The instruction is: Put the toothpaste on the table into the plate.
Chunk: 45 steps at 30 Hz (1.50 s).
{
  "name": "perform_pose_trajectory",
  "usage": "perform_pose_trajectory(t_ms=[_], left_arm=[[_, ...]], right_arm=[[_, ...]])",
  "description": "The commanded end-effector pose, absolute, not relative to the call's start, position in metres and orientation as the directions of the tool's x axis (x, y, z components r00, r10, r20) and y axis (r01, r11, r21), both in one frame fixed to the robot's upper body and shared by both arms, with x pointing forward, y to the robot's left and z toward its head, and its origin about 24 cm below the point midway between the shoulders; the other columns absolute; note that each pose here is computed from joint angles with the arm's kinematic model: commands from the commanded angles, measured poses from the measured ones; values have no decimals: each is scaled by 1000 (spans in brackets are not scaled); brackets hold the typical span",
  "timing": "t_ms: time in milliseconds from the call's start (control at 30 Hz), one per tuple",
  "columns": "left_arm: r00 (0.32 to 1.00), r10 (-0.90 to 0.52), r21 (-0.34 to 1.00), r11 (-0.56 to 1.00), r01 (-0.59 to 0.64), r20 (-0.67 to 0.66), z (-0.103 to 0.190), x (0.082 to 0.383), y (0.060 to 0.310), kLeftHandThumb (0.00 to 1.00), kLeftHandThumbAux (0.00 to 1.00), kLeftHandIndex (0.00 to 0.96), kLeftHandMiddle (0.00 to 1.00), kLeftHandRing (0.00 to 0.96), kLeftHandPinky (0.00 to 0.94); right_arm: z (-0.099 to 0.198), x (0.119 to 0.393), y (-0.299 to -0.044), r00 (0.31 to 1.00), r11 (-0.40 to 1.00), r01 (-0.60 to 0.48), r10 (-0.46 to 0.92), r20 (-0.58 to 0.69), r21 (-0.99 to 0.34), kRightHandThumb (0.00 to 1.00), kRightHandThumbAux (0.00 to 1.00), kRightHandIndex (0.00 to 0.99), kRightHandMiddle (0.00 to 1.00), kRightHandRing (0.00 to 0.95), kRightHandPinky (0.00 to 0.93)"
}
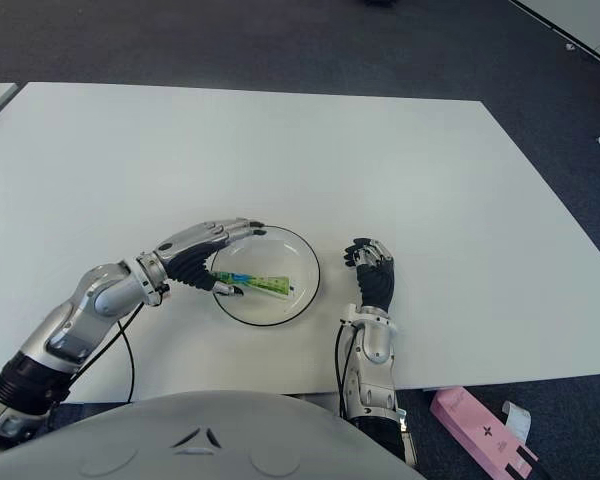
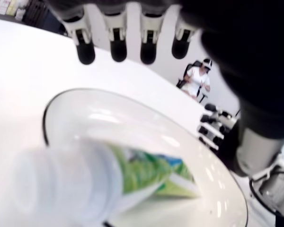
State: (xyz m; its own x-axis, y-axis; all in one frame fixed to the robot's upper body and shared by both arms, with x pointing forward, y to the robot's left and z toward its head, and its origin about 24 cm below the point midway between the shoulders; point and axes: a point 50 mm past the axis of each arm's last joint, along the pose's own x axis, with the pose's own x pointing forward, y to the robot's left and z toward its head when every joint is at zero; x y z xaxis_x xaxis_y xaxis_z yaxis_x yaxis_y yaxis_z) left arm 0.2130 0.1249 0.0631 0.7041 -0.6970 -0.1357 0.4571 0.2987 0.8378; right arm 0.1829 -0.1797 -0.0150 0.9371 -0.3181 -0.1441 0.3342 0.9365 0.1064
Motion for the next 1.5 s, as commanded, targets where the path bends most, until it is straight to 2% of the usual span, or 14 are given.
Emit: perform_pose_trajectory(t_ms=[33,167,600,700,867,1000,1133,1300,1500], left_arm=[[729,-678,832,351,430,-90,63,211,127,30,612,0,0,113,246],[738,-674,838,383,387,-33,66,210,127,18,616,0,0,94,215],[739,-674,827,415,379,0,67,211,128,0,594,0,0,60,197],[761,-648,808,463,366,27,67,211,129,1,591,0,0,49,178],[840,-519,755,613,233,162,67,213,135,0,629,0,8,44,146],[879,-390,687,719,105,274,67,214,136,0,700,13,60,78,171],[926,-170,557,829,-50,336,66,217,138,0,807,88,129,131,200],[940,54,413,888,-200,338,64,220,143,0,955,234,269,235,212],[944,160,327,910,-254,288,54,223,156,0,978,398,372,318,291]], right_arm=[[-26,179,-172,920,923,359,-324,-221,141,705,721,432,564,549,534],[-26,180,-171,916,919,367,-330,-228,143,705,720,432,569,551,538],[-27,180,-171,916,921,365,-329,-227,137,705,720,432,568,545,529],[-27,180,-171,919,923,360,-325,-222,136,705,720,432,567,546,528],[-27,180,-171,927,929,344,-314,-207,132,705,721,432,568,547,528],[-27,180,-172,929,932,338,-308,-203,132,705,721,432,571,549,532],[-28,181,-173,926,929,346,-314,-212,135,705,721,432,572,553,546],[-28,181,-173,918,922,362,-327,-223,135,705,722,431,571,556,539],[-26,182,-173,922,924,358,-326,-211,136,705,722,431,572,554,532]])
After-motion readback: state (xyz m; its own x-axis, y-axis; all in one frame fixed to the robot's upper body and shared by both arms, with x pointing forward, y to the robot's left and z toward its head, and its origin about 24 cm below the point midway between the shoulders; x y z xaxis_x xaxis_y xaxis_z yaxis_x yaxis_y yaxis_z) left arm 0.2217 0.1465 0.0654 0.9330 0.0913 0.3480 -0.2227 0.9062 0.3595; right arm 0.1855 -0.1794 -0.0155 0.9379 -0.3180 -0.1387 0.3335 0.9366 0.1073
